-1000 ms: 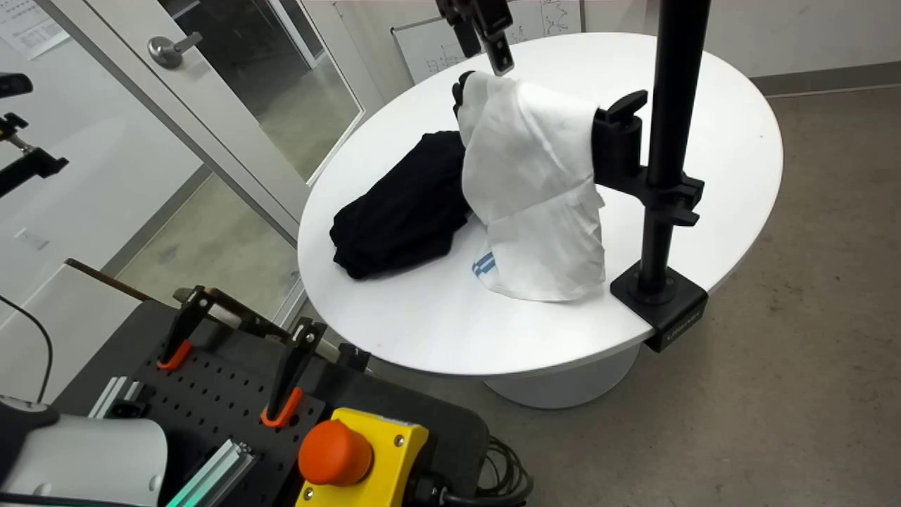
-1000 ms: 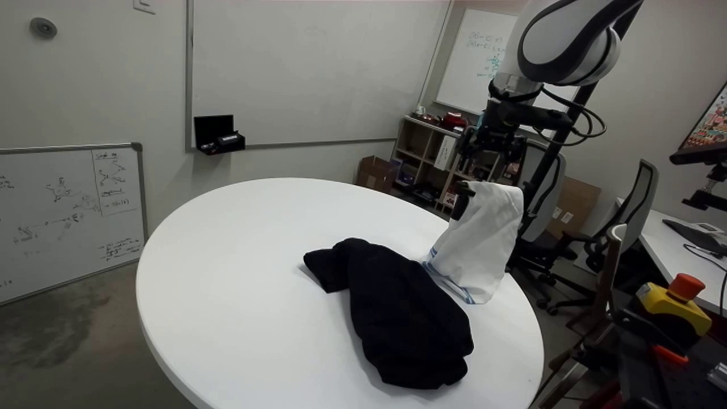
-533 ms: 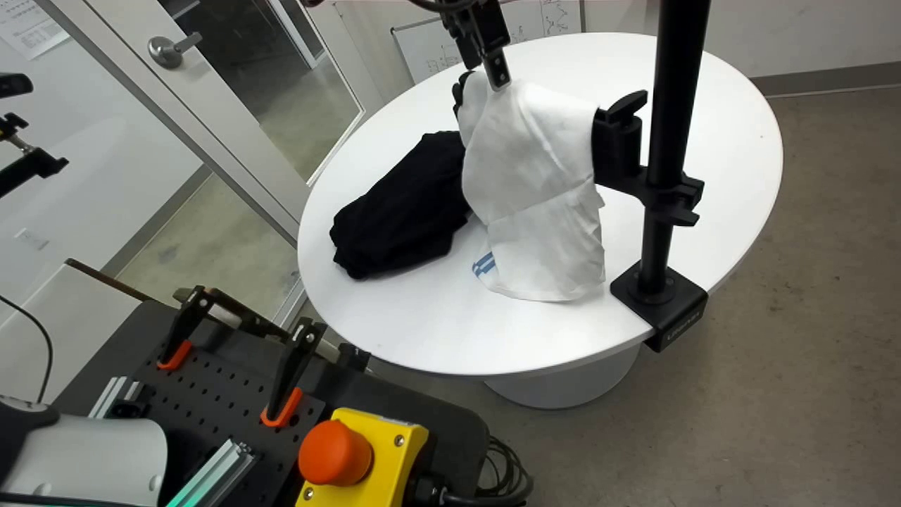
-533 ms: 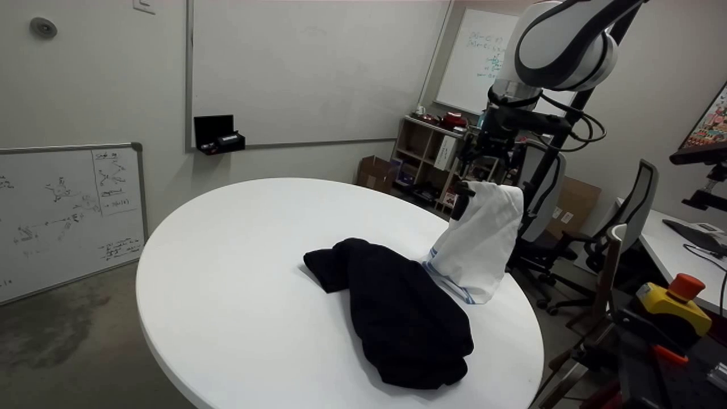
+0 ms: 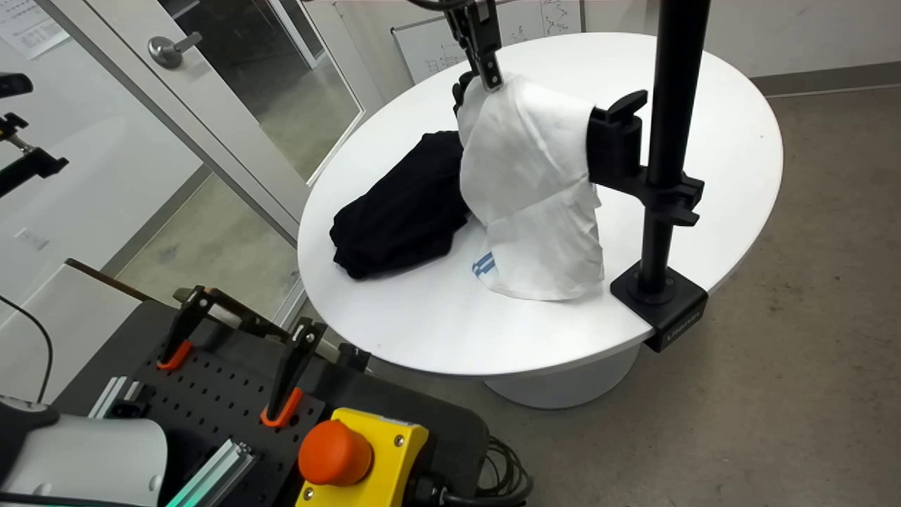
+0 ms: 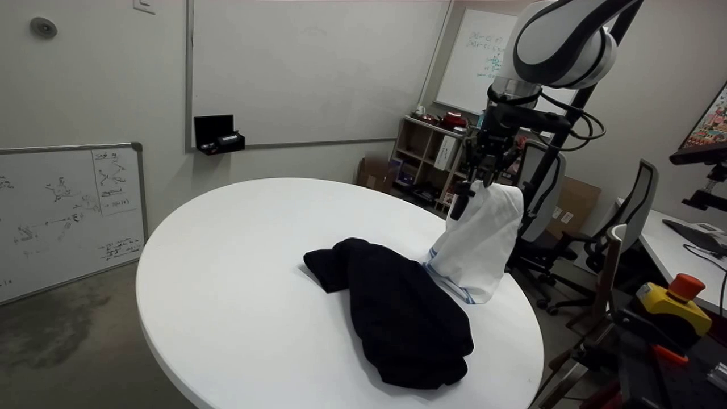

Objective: Unhang the white and blue towel from the black stand

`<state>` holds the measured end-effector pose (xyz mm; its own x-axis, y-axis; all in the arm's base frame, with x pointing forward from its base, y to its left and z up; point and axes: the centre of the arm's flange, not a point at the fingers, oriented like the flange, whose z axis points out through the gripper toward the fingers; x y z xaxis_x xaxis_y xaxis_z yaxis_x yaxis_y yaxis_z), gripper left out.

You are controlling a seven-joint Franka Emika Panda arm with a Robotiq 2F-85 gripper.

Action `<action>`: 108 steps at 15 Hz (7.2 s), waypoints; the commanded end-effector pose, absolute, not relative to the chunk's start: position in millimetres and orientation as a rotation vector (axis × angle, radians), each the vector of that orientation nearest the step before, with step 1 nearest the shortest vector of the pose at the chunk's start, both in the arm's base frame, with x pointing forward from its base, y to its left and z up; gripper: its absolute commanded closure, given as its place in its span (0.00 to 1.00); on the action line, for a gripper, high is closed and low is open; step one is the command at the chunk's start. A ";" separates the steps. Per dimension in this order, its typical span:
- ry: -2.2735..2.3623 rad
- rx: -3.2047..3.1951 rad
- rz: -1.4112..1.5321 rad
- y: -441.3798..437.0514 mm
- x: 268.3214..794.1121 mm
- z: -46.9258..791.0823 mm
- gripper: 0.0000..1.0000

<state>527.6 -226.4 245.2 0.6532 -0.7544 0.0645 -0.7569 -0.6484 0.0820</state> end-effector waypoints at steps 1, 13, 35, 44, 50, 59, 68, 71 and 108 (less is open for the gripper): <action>-1.311 2.747 0.010 -226.3 532.1 242.4 0.93; -1.433 2.810 -0.007 -220.5 527.4 279.2 0.99; -1.051 3.455 0.083 -74.4 480.0 493.0 0.99; -0.739 3.491 -0.174 -5.8 453.1 475.5 0.99; -0.475 3.531 -0.272 33.4 419.9 485.7 0.99; -0.347 3.527 -0.215 66.8 387.3 522.4 0.99; -0.531 3.353 -0.241 33.5 470.2 412.1 0.99; -0.564 3.303 -0.283 23.7 484.5 379.5 0.99; -0.893 3.135 0.155 -35.7 528.5 318.0 0.00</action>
